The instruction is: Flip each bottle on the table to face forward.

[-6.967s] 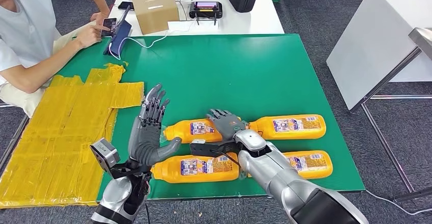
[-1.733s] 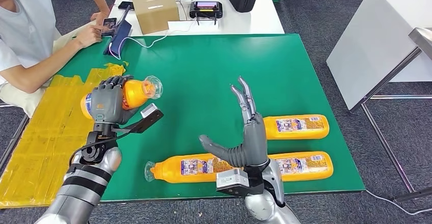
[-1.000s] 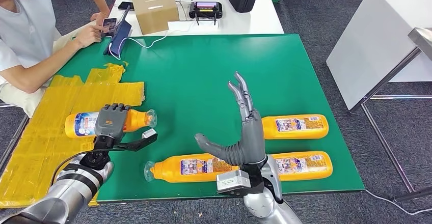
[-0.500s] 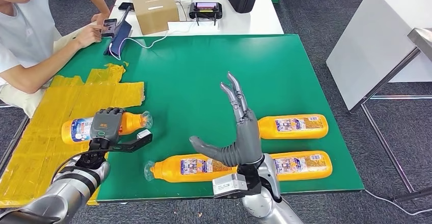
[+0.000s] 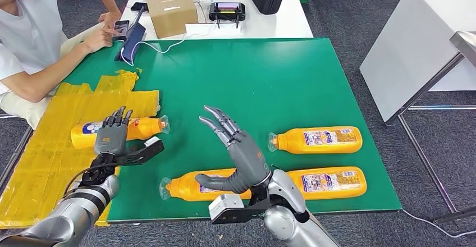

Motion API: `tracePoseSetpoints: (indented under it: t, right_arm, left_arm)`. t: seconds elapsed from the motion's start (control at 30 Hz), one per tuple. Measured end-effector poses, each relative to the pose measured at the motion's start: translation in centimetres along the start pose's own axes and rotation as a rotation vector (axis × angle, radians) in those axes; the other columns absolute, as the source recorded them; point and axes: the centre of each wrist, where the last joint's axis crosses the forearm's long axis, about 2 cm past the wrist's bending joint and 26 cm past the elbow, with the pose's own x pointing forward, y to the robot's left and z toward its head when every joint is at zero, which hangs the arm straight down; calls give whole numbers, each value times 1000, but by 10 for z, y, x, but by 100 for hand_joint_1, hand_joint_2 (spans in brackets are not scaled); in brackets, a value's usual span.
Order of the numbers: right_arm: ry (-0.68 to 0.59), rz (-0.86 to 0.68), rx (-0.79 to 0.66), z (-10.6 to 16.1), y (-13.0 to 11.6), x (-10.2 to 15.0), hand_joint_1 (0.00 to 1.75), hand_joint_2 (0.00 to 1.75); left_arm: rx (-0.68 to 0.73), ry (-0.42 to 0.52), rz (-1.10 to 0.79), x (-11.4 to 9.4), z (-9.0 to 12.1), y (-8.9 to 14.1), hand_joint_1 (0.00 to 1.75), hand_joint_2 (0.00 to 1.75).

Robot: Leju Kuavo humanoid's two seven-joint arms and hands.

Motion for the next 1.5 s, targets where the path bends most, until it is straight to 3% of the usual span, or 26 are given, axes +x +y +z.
tracePoseSetpoints:
  t: [0.17,0.53,0.7,0.93,1.2,1.5]
  right_arm:
    - [57,43,151,18,15,-15,0,175]
    - [101,87,229,32,23,-28,0,175]
    - [133,146,282,36,28,-31,0,175]
    - [229,313,400,48,41,-42,0,175]
    - [331,501,477,54,57,-59,0,175]
    - [376,594,503,51,61,-69,0,175]
  left_arm:
    - [53,-4,196,0,14,-8,0,175]
    - [109,36,205,4,19,-5,0,175]
    - [176,8,281,3,22,-1,0,175]
    - [199,30,681,18,25,12,0,175]
    - [235,-220,1042,50,42,54,0,175]
    - [337,-398,1098,70,60,89,0,175]
